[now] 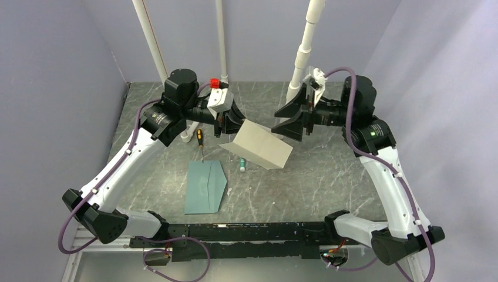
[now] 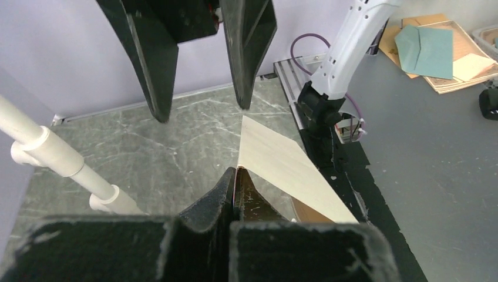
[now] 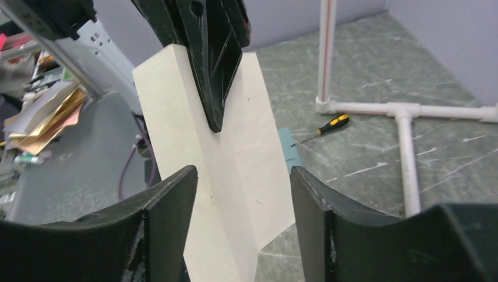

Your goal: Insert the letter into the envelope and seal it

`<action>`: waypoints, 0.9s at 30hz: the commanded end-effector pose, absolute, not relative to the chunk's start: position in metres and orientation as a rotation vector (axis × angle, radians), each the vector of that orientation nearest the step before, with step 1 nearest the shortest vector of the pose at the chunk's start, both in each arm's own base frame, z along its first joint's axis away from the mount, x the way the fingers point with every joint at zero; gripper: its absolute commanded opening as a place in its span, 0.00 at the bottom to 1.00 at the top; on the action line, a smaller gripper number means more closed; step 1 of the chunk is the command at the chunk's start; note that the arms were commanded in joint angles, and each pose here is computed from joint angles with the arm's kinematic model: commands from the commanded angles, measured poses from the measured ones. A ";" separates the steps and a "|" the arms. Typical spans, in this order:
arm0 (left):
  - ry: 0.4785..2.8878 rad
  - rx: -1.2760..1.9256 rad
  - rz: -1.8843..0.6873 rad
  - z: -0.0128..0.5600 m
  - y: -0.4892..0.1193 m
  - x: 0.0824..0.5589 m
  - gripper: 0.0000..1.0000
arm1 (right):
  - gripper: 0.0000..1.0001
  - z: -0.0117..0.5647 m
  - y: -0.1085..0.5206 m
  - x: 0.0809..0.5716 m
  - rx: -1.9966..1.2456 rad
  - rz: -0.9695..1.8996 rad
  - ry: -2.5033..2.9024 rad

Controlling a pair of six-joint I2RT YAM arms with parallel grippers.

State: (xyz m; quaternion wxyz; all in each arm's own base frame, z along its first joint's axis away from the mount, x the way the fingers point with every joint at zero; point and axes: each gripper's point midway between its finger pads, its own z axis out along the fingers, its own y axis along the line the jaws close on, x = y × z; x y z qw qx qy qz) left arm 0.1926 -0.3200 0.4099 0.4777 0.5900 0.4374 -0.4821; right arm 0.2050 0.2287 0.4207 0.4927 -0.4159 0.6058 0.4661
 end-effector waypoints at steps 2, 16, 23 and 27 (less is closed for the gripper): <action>0.950 1.478 -1.207 0.431 -0.314 0.172 0.02 | 0.59 0.406 0.233 0.185 -1.169 1.144 1.470; 0.917 1.474 -1.217 0.439 -0.312 0.167 0.03 | 0.43 0.390 0.239 0.178 -1.187 1.181 1.525; 0.909 1.478 -1.201 0.441 -0.310 0.166 0.03 | 0.26 0.389 0.240 0.179 -1.195 1.177 1.551; 0.916 1.487 -1.196 0.439 -0.310 0.166 0.02 | 0.11 0.391 0.240 0.180 -1.190 1.174 1.548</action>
